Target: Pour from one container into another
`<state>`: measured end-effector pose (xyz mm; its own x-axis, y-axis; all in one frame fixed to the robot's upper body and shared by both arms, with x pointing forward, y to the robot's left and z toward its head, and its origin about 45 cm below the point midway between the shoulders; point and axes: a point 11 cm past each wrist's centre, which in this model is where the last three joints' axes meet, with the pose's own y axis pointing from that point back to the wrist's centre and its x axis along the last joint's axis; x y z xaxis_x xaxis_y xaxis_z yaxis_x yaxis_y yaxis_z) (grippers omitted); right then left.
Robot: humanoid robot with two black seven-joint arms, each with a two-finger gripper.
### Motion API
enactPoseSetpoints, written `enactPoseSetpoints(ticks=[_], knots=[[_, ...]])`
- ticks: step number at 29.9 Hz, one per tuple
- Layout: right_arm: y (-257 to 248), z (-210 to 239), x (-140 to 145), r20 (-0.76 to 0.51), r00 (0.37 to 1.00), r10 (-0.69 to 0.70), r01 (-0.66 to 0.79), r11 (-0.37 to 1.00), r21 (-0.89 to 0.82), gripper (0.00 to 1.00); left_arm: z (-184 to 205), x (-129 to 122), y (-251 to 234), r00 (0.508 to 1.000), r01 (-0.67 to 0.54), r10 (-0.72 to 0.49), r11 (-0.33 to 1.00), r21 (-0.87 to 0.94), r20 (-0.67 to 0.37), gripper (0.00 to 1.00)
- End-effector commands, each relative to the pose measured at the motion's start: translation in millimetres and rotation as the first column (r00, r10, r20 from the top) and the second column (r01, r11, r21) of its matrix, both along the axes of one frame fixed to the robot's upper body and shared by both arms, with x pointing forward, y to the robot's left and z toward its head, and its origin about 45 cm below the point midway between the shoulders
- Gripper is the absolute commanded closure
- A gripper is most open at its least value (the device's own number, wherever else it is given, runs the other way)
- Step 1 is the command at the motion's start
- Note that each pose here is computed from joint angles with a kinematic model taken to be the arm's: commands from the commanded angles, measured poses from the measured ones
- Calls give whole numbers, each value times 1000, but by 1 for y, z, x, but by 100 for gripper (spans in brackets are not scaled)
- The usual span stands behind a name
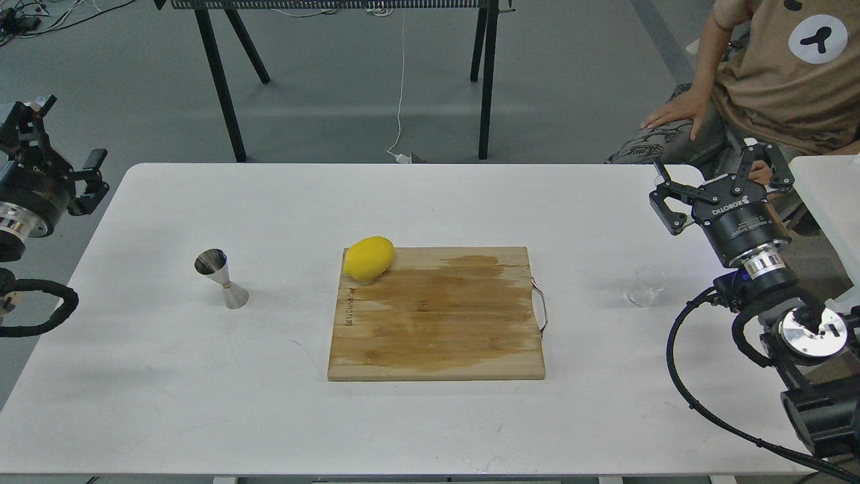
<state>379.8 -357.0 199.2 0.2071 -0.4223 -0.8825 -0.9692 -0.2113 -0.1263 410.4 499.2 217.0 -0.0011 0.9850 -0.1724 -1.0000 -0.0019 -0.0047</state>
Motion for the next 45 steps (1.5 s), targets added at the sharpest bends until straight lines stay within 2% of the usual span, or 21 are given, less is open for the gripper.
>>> enactPoseSetpoints(ticks=[1, 11, 15, 19, 24, 26, 30, 35, 39, 45], knots=[[1, -1, -1, -3, 1000, 2, -2, 1000, 1, 1, -1, 0, -1, 1000, 3, -3, 1000, 0, -3, 0], [1, -2, -1, -4, 1000, 1, -1, 1000, 1, 1, -9, -8, 5, 1000, -4, 4, 1000, 17, -30, 0], [2, 3, 0, 10, 1000, 6, -6, 1000, 6, 1, -2, -10, 17, 999, -22, 23, 999, 41, -26, 0], [-3, 11, 1, 31, 999, -9, 8, 1000, 14, 1, 16, -17, 41, 998, -31, 38, 988, 148, -42, 0], [-4, 11, 1, 31, 999, -11, 10, 1000, 8, 1, 29, 0, 23, 993, 102, -74, 941, 322, -97, 0], [-4, 11, 1, 31, 999, -11, 10, 1000, 8, 1, 30, 7, 7, 979, 189, -144, 897, 400, -141, 0], [-3, 10, 1, 28, 1000, -9, 9, 1000, 11, 1, 26, 15, -50, 903, 429, -356, 727, 535, -240, 1], [-2, 9, 1, 27, 1000, -9, 8, 1000, 14, 1, 37, 9, -90, 830, 541, -498, 609, 580, -251, 1], [-3, 6, -1, 20, 1000, -12, 12, 1000, 15, 1, 37, 4, -98, 878, 424, -437, 521, 741, -195, 1], [-4, 3, -4, 13, 1000, -14, 14, 1000, 14, 1, 39, -14, -102, 932, 184, -360, 366, 912, -43, 0]])
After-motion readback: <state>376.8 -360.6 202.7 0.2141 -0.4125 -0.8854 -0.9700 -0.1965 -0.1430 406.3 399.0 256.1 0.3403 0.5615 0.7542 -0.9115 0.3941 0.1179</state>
